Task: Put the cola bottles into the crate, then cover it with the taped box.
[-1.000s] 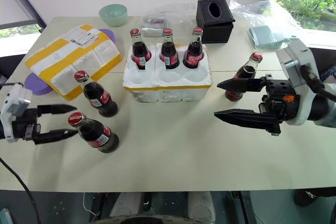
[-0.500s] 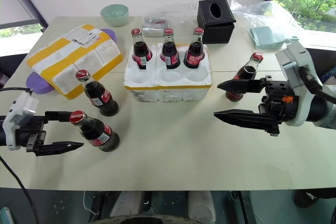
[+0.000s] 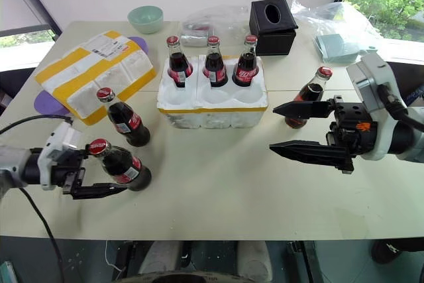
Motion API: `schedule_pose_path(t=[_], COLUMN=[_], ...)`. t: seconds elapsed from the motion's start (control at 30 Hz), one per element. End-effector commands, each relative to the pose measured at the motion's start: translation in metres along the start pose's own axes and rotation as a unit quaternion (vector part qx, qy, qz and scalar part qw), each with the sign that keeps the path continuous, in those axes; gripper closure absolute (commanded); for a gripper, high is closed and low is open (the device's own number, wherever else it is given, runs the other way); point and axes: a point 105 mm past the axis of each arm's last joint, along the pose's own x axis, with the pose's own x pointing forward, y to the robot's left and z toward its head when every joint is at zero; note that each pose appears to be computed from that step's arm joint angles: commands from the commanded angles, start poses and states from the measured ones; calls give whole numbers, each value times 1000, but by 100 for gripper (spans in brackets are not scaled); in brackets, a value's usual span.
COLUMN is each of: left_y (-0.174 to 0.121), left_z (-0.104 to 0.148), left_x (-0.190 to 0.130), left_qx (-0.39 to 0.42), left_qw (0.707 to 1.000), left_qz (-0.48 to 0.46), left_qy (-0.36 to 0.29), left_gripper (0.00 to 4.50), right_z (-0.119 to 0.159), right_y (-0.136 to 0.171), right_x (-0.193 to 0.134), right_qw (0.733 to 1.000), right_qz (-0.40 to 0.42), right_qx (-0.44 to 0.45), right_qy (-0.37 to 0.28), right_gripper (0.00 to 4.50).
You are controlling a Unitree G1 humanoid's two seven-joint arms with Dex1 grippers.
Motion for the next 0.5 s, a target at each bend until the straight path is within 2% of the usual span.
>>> schedule_pose_path(t=[0.03,0.27,0.37,0.43,0.5], left_y=[2,8,7,5,3], left_z=[4,1,0,0,0], left_x=[7,13,10,8,5], left_qx=[21,25,16,13,8], left_qw=[1000,999,1000,1000,1000], left_qz=[3,19,12,6,0], left_qy=[-4,-9,-9,-8,-4], left_gripper=[2,2,79,169,168], right_z=[9,9,9,9,9], right_y=[9,9,8,8,8], right_x=[1,2,3,3,3], right_qw=[1000,1000,1000,1000,1000], right_qz=[11,11,9,8,7], right_qx=[-28,-29,-29,-29,-28], right_qy=[0,-3,-5,-7,-8], right_gripper=[0,0,0,0,0])
